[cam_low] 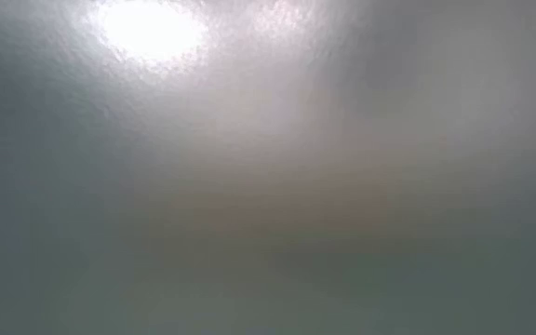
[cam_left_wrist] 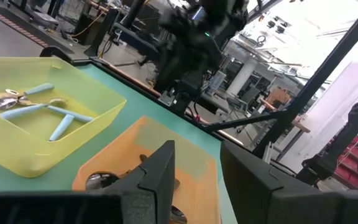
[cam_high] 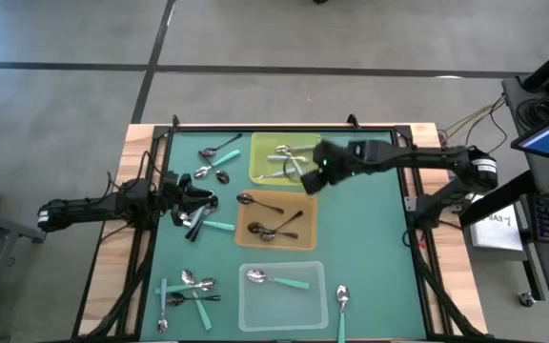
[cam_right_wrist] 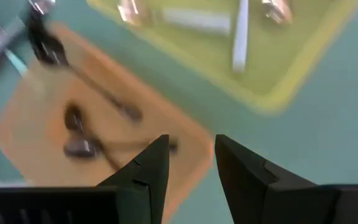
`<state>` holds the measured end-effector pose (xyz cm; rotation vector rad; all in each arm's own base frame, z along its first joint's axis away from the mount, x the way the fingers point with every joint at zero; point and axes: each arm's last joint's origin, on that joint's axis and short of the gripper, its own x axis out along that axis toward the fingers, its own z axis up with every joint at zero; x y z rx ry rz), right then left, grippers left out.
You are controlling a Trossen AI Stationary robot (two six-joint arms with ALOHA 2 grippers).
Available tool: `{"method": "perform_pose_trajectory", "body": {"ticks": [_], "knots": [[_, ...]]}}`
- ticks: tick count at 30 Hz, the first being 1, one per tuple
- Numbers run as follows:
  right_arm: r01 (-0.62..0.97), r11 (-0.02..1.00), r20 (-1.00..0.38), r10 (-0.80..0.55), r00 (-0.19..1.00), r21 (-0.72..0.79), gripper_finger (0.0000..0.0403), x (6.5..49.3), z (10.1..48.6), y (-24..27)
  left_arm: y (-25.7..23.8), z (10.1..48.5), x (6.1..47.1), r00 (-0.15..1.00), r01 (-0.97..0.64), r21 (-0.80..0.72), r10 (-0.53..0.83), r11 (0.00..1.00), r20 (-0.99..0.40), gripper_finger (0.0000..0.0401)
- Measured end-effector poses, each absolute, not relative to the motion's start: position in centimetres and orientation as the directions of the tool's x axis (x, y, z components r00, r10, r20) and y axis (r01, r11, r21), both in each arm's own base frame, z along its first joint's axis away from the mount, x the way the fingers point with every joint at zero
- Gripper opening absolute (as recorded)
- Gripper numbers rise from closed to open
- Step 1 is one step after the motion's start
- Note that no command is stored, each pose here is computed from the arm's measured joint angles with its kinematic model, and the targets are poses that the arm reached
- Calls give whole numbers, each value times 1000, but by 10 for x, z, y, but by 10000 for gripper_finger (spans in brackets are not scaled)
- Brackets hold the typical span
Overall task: Sort silverware by color (type)
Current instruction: Put the green spoon into the transparent bin
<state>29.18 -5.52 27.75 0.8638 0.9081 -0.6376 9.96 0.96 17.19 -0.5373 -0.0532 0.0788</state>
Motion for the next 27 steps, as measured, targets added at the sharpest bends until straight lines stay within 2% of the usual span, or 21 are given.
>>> {"method": "perform_pose_trajectory", "body": {"ticks": [6, 10, 19, 27], "knots": [[814, 429, -897, -19, 442, 392, 103, 292, 275, 7, 10, 172, 100, 996, -61, -513, 89, 856, 30, 111], [834, 380, -897, -24, 441, 400, 103, 288, 274, 48, 10, 172, 100, 996, -61, -513, 89, 856, 30, 111], [883, 224, -911, 65, 408, 412, 103, 260, 270, 130, 10, 172, 100, 996, -61, -513, 89, 856, 30, 111], [950, 59, -947, 111, 301, 308, 104, 242, 243, 186, 10, 172, 100, 996, -62, -513, 89, 856, 30, 111]]}}
